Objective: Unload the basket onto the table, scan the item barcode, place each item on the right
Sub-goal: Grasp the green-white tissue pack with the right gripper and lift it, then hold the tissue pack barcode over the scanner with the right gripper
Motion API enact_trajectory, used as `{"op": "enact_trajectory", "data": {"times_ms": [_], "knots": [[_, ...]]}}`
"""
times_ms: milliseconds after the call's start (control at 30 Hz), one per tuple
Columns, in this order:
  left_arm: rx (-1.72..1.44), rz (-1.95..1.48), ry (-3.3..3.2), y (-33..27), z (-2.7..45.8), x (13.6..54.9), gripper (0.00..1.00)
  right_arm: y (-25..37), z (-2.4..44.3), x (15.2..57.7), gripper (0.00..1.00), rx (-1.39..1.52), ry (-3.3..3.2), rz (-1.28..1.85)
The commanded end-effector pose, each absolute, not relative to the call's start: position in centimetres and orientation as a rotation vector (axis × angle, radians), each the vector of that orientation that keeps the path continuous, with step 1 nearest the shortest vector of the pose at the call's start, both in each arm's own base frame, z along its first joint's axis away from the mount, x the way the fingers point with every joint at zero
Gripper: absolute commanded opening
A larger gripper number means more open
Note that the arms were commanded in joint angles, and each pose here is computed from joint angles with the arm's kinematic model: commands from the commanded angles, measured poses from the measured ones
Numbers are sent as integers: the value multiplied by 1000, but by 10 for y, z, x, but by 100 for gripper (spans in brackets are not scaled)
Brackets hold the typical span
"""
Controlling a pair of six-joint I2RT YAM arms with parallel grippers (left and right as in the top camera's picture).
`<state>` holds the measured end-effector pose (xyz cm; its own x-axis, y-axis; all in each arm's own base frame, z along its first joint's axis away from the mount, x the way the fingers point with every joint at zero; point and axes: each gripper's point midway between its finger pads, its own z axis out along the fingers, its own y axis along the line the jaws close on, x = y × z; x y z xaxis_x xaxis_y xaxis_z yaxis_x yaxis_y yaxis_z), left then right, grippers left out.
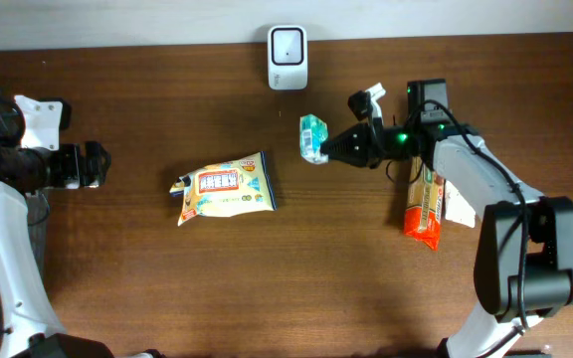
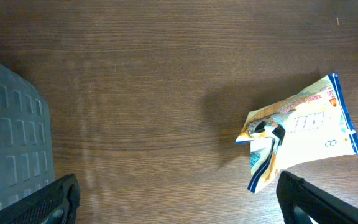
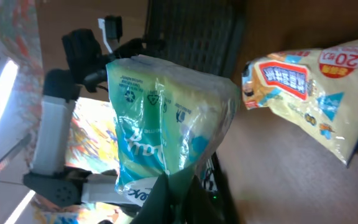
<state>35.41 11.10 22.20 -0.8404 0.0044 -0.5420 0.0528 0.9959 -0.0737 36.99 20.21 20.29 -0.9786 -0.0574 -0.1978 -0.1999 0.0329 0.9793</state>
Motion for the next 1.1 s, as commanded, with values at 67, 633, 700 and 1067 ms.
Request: {"op": "enact_trajectory", "data": {"times_ms": [67, 633, 700, 1067], "knots": [[52, -114, 2567, 112, 221, 354, 99, 201, 243, 377, 4, -295, 2146, 2131], [52, -114, 2567, 112, 221, 354, 99, 202, 264, 385, 4, -247, 2173, 2156], [52, -114, 2566, 112, 221, 354, 99, 203, 266, 386, 4, -289, 2150, 2137], [52, -113, 2566, 112, 221, 354, 99, 251, 190, 394, 4, -235, 2447, 1586]]}}
